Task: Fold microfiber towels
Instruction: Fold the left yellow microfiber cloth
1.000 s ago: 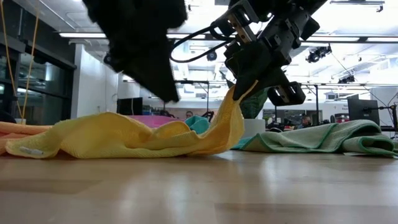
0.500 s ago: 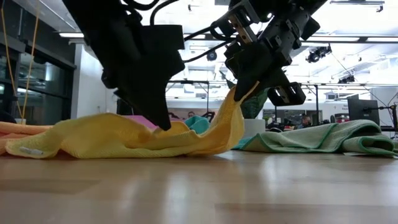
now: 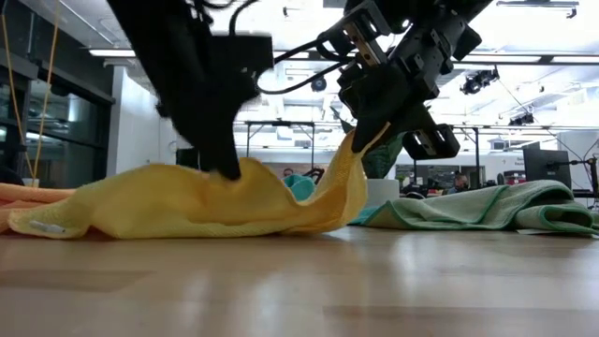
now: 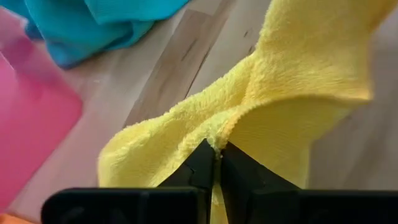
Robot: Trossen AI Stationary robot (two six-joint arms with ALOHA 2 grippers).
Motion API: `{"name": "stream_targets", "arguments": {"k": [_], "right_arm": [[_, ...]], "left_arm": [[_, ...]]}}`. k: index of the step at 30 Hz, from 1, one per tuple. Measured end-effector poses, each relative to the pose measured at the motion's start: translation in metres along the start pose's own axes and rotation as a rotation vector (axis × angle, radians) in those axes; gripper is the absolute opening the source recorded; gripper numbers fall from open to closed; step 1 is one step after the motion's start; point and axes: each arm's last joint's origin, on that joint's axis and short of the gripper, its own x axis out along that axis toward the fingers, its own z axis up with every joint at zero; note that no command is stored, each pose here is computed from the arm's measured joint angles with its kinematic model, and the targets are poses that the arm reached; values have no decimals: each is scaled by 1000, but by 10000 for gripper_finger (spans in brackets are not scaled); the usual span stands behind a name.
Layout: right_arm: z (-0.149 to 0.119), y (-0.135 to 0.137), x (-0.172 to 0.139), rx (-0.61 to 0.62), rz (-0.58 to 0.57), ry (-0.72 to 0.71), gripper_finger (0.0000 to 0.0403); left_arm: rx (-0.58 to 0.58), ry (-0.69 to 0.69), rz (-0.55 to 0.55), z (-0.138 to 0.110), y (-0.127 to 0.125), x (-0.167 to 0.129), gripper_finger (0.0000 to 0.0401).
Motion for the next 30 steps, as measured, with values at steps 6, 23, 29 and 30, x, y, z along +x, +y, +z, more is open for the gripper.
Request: {"name": "stream_targets", "arguments": {"k": [6,23,29,30], "right_arm": [[0,6,-8,-82,47,-18,0],[-16,43,-133,-325,326,-322,0],[-10,41,-157,-345,349,-455,0],[-9,41,-160,-352,350,-472,0]], "left_arm": [[65,15,-146,16,40,-53,4],[-71,-118,-586,37,144,-166,1],[28,-140,-497,52,176,-193,0],[41,-132,-460,52,182,-196,0]]}}
